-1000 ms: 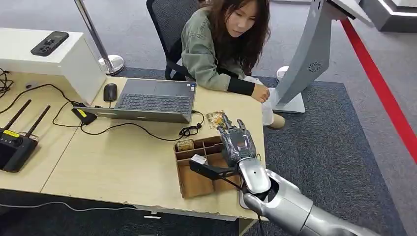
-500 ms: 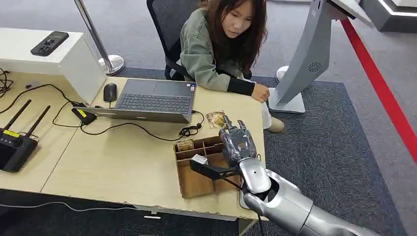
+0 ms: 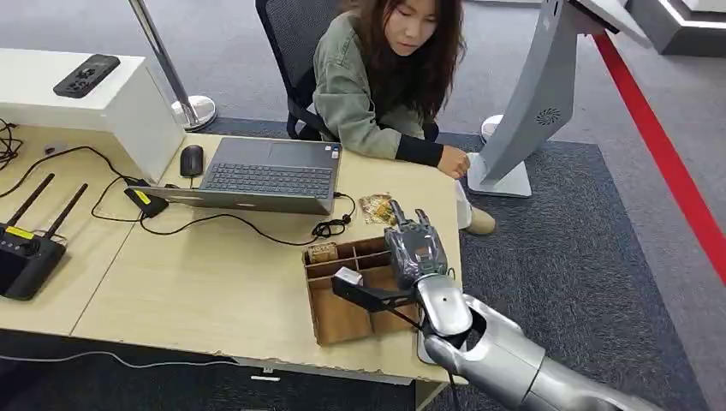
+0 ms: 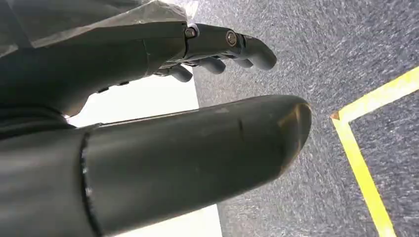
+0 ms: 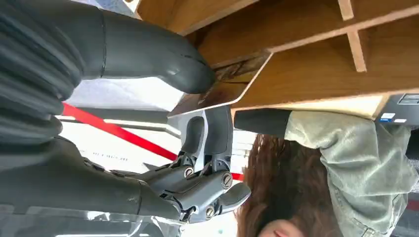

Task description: Pass the card to the sensor for recognition and then transmit it.

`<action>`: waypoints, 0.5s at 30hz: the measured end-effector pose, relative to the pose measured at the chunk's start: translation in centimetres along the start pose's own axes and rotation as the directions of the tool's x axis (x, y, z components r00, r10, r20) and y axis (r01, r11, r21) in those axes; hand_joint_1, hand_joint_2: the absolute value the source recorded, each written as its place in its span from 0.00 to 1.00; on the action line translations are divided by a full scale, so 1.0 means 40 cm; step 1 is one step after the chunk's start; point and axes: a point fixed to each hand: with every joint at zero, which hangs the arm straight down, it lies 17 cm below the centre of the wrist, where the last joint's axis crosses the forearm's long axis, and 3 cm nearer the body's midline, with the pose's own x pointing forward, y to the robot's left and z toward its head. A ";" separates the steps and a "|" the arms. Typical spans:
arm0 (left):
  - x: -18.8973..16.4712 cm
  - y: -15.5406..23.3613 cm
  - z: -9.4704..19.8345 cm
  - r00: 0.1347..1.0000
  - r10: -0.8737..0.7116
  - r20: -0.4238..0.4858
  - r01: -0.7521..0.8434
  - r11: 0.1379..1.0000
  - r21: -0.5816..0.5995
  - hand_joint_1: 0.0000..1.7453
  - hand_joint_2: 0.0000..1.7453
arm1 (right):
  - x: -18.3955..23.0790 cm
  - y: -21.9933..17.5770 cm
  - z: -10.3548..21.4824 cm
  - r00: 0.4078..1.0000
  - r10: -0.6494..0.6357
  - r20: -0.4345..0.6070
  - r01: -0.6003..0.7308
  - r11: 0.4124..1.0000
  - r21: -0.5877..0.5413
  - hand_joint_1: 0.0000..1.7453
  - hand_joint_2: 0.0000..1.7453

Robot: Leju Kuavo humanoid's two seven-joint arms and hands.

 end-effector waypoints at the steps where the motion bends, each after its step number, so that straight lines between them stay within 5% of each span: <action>1: 0.000 0.000 0.000 1.000 0.003 0.000 -0.003 1.000 0.001 0.00 0.00 | 0.000 -0.001 0.000 1.000 -0.001 0.000 0.001 1.000 -0.001 0.78 1.00; 15: 0.002 0.001 0.000 1.000 0.016 0.002 -0.016 1.000 0.000 0.00 0.00 | -0.020 -0.068 -0.004 0.997 -0.065 -0.042 0.061 0.994 -0.087 0.72 1.00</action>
